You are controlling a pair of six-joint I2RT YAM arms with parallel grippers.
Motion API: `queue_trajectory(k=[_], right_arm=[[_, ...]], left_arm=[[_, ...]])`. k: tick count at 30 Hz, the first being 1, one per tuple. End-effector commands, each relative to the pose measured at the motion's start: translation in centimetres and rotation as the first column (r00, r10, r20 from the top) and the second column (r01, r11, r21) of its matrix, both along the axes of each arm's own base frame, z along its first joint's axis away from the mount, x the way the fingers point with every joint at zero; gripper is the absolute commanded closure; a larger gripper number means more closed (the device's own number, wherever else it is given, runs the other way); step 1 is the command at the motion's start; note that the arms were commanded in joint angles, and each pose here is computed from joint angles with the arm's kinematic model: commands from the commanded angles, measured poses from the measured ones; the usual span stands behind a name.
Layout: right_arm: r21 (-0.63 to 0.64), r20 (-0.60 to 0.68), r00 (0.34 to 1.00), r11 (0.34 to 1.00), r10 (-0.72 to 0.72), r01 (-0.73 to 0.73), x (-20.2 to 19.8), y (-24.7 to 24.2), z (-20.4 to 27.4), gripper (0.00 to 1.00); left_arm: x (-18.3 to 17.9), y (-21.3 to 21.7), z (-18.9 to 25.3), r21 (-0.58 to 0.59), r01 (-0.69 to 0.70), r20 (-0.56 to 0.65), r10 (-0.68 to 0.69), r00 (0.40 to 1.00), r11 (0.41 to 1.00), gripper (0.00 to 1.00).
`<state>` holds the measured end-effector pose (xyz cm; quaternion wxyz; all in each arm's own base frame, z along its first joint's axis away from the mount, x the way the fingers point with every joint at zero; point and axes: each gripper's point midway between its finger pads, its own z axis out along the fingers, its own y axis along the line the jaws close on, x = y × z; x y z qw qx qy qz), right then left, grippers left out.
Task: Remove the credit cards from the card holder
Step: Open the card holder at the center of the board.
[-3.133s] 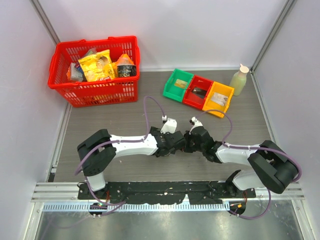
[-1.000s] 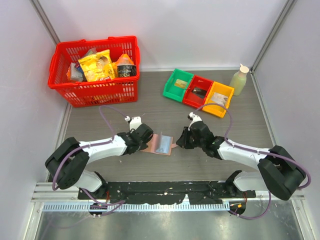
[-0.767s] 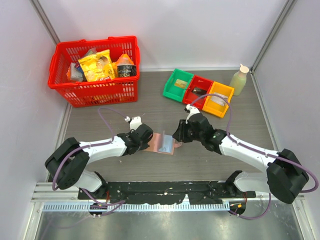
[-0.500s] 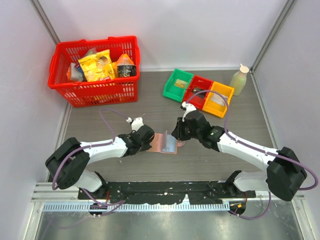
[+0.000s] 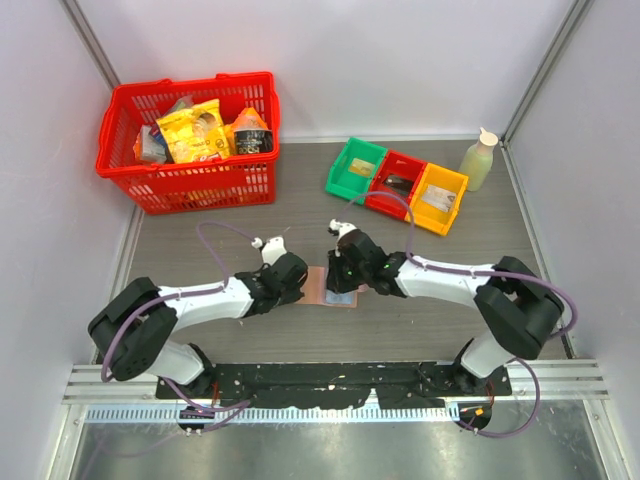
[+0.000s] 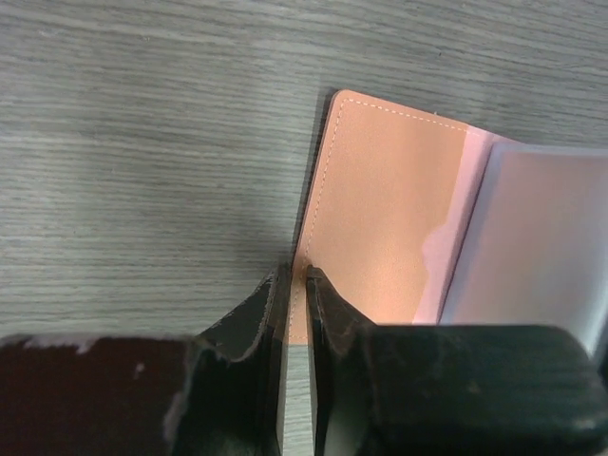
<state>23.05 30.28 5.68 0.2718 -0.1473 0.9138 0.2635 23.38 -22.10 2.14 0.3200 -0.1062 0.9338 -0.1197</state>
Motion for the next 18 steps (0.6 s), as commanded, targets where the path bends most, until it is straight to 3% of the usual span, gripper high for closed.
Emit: queue_trajectory(k=[1,10,15,18], right_arm=[[0.106,0.08,0.994,0.991,0.073,-0.081,1.4,4.8,2.5,0.91],[0.035,0.021,0.998,0.997,0.067,-0.068,1.5,5.3,-1.3,0.91],[0.022,0.015,0.997,0.997,0.072,-0.072,1.5,5.3,-1.6,0.91],[0.026,0.024,0.997,0.997,0.069,-0.07,1.5,5.3,-1.2,0.91]], left_arm=[[-1.0,0.1,0.1,-0.056,-0.016,-0.006,0.015,1.0,0.998,0.82],[-1.1,0.2,4.3,-0.201,-0.032,0.087,0.051,0.995,0.979,0.55],[-0.5,-1.5,7.7,-0.302,0.024,0.149,0.023,0.989,0.953,0.55],[0.1,-2.2,8.1,-0.299,0.032,0.161,0.018,0.987,0.954,0.64]])
